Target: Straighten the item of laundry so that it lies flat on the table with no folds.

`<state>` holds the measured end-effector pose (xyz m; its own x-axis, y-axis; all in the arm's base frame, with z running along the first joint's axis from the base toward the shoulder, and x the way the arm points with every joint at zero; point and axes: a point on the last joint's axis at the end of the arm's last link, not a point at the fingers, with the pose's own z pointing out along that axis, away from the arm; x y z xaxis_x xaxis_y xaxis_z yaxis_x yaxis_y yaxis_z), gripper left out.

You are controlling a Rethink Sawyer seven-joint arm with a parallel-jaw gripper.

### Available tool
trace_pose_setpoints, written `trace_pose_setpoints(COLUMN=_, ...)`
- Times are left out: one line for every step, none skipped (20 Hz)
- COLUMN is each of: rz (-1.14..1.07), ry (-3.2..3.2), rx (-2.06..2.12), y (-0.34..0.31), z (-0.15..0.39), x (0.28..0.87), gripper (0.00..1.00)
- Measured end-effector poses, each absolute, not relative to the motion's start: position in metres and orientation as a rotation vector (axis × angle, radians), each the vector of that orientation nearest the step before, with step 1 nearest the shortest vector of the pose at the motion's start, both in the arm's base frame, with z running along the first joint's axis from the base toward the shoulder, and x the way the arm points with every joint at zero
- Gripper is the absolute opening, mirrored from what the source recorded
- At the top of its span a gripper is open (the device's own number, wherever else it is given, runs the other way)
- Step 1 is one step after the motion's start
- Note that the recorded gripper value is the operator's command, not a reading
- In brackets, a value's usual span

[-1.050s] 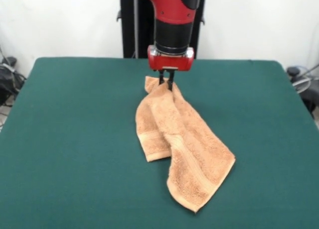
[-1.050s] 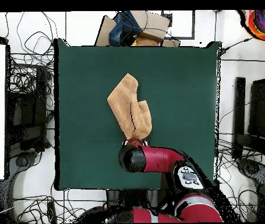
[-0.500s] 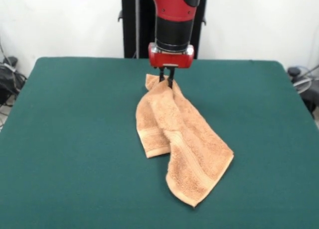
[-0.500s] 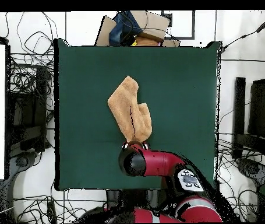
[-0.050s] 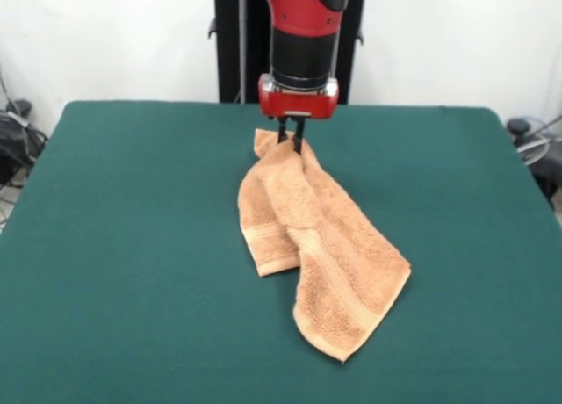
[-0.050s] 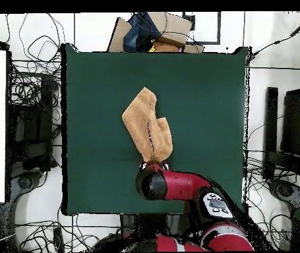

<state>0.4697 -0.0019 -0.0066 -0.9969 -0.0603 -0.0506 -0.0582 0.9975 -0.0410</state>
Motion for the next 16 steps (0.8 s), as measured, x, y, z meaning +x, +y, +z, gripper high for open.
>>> trace_pose_setpoints(rz=-0.062, ry=3.088, rx=-0.092, y=-0.0018, z=-0.0065, x=0.4696, gripper=1.0)
trace_pose_setpoints(rz=-0.062, ry=3.088, rx=-0.092, y=-0.0018, z=-0.0065, x=0.4695, gripper=1.0)
trace_pose_setpoints(rz=-0.062, ry=3.088, rx=-0.093, y=-0.0018, z=-0.0066, x=0.4694, gripper=1.0)
trace_pose_setpoints(rz=-0.062, ry=3.089, rx=-0.093, y=-0.0017, z=-0.0066, x=0.4693, gripper=1.0)
trace_pose_setpoints(rz=-0.062, ry=3.089, rx=-0.094, y=-0.0016, z=-0.0065, x=0.4693, gripper=1.0)
trace_pose_setpoints(rz=-0.063, ry=3.089, rx=-0.094, y=-0.0014, z=-0.0065, x=0.4692, gripper=1.0)
trace_pose_setpoints(rz=-0.064, ry=3.089, rx=-0.095, y=-0.0013, z=-0.0065, x=0.4692, gripper=1.0)
trace_pose_setpoints(rz=-0.064, ry=3.089, rx=-0.096, y=-0.0011, z=-0.0065, x=0.4691, gripper=1.0)
trace_pose_setpoints(rz=-0.065, ry=3.089, rx=-0.097, y=-0.001, z=-0.0064, x=0.469, gripper=1.0)
trace_pose_setpoints(rz=-0.066, ry=3.089, rx=-0.097, y=-0.0009, z=-0.0064, x=0.4689, gripper=1.0)
trace_pose_setpoints(rz=-0.066, ry=3.089, rx=-0.098, y=-0.0008, z=-0.0064, x=0.4688, gripper=1.0)
trace_pose_setpoints(rz=-0.067, ry=3.089, rx=-0.098, y=-0.0008, z=-0.0064, x=0.4687, gripper=1.0)
trace_pose_setpoints(rz=-0.068, ry=3.09, rx=-0.099, y=-0.0009, z=-0.0064, x=0.4686, gripper=1.0)
trace_pose_setpoints(rz=-0.069, ry=3.09, rx=-0.098, y=-0.0012, z=-0.0063, x=0.4685, gripper=1.0)
trace_pose_setpoints(rz=-0.07, ry=3.09, rx=-0.099, y=-0.0012, z=-0.0063, x=0.4684, gripper=1.0)
trace_pose_setpoints(rz=-0.07, ry=3.09, rx=-0.099, y=-0.0012, z=-0.0063, x=0.4683, gripper=1.0)
